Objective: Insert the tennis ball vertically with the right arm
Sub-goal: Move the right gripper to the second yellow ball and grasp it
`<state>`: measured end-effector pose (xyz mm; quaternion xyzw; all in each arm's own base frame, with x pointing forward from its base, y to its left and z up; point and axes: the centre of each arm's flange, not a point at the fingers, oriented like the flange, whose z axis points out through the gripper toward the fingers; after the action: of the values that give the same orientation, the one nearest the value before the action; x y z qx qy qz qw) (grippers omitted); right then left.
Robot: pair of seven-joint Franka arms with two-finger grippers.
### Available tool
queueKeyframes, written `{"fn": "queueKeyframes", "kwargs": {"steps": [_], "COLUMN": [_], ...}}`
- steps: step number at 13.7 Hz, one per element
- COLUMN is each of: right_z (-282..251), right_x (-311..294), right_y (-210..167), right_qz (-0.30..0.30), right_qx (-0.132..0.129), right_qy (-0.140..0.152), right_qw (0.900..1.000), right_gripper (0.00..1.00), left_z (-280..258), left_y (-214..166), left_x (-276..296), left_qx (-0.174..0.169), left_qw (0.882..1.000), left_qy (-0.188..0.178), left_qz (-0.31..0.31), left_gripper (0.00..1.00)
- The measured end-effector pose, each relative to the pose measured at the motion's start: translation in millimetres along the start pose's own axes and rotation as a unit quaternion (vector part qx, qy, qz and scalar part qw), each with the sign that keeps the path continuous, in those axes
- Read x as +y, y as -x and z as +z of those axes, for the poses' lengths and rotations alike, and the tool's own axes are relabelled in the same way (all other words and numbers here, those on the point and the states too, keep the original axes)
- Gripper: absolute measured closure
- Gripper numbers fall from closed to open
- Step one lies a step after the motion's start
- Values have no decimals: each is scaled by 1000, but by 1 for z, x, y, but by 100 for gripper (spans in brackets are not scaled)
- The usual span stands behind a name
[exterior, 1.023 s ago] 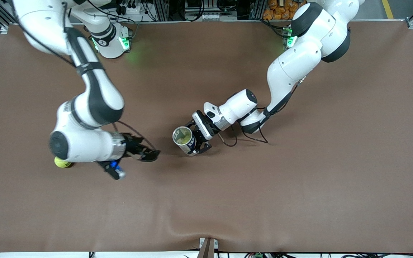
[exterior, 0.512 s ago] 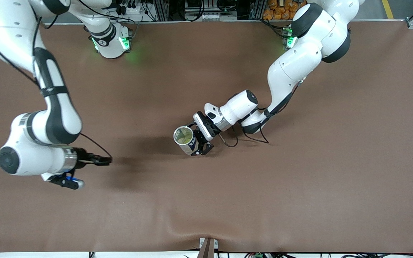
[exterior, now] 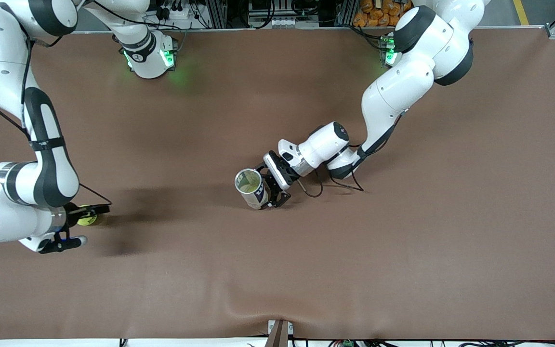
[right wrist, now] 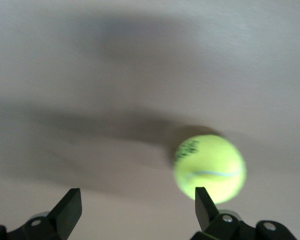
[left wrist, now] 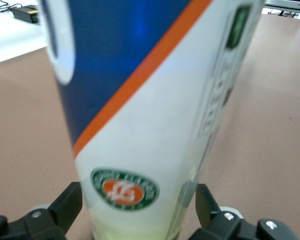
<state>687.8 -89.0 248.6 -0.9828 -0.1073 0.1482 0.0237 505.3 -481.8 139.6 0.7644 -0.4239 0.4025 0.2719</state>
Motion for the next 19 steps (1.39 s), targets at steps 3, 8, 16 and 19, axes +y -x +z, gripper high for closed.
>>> {"fn": "queueKeyframes", "kwargs": {"steps": [3,8,16,19], "right_z": [10,36,48,48], "right_x": [30,36,42,45], "right_y": [9,-1,-3,-2], "right_qz": [-20,-32,-51,-64], "right_qx": [-11,-4,-5,-5], "right_qy": [16,28,32,31], "right_qw": [1000,999,998,997], "right_gripper": [0,0,0,33], "left_z": [-2,-2,-8,-12], "left_y": [2,-4,-7,-7], "left_x": [-2,8,0,-7], "left_qx": [-1,6,15,17], "left_qw": [1000,1000,997,996], "left_qy": [0,14,20,21], "left_qz": [-4,16,67,84], "left_gripper": [0,0,0,7]}}
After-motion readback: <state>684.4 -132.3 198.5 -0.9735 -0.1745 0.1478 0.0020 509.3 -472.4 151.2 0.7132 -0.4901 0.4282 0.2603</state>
